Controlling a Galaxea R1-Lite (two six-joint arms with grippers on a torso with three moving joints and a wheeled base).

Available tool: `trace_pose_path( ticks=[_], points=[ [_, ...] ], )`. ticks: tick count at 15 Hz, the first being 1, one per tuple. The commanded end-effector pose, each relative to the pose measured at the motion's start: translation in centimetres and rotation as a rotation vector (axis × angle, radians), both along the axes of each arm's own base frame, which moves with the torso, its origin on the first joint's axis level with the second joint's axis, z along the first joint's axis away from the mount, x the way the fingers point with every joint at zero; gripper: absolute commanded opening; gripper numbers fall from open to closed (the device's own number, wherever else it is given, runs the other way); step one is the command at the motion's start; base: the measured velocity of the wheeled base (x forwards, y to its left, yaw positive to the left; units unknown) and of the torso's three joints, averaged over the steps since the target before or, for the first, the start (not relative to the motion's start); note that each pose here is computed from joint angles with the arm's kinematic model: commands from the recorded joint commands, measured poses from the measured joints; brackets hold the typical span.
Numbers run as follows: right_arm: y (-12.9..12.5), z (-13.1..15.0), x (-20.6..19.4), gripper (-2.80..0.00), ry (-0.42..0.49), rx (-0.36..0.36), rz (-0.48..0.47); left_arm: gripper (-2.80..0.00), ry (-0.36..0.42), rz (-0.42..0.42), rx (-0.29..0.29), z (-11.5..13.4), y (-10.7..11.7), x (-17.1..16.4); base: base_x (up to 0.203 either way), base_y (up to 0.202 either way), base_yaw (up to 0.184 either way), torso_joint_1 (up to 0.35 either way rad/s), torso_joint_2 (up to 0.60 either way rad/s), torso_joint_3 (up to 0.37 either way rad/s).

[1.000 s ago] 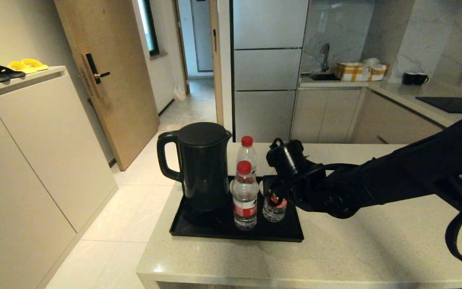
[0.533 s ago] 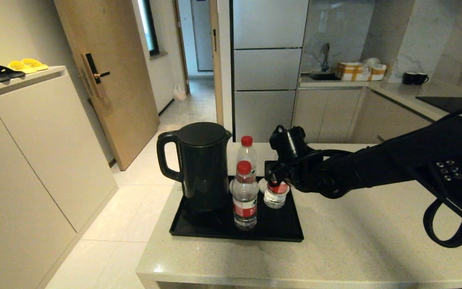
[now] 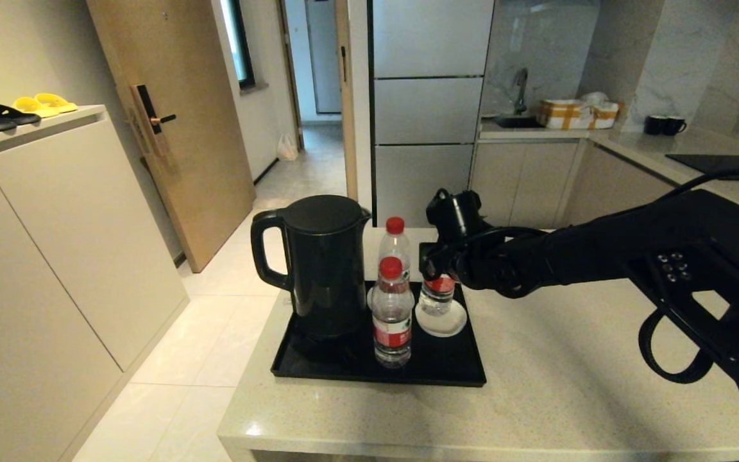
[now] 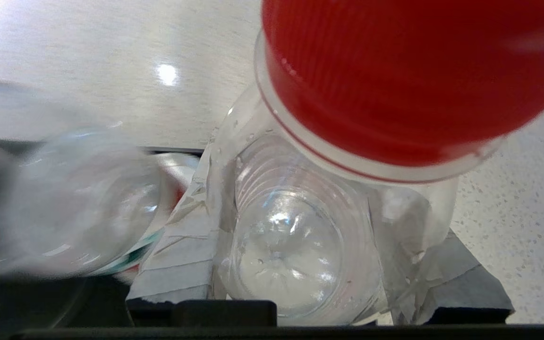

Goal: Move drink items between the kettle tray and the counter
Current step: Return the bottled water to its original position

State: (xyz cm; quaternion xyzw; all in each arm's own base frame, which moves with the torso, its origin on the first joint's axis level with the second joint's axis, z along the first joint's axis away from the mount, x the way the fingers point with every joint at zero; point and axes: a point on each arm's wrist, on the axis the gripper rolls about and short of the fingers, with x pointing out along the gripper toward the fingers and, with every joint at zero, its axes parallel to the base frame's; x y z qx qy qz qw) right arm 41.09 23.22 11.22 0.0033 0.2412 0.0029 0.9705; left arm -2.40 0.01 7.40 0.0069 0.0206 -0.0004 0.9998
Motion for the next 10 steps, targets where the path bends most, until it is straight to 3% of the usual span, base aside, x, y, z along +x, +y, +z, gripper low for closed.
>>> trace_pose_path(
  ticks=[1,5,6,10],
  points=[
    [0.2,-1.9,0.3,-2.8,0.034,-0.013,-0.006,-2.8,0.002,0.0,0.0,0.0,0.0,0.0,0.0,0.0,0.0,0.0,0.0,0.0],
    [0.1,-2.1,0.1,-2.8,0.041,-0.02,-0.008,-2.8,0.002,0.0,0.0,0.0,0.0,0.0,0.0,0.0,0.0,0.0,0.0,0.0],
    [0.1,-1.7,0.1,0.0,0.035,-0.014,-0.007,-2.8,0.002,0.0,0.0,0.0,0.0,0.0,0.0,0.0,0.0,0.0,0.0,0.0],
    [-0.7,1.3,-1.3,0.0,0.007,0.006,-0.002,-2.8,0.002,0.0,0.0,0.0,0.0,0.0,0.0,0.0,0.0,0.0,0.0,0.0]
  ],
)
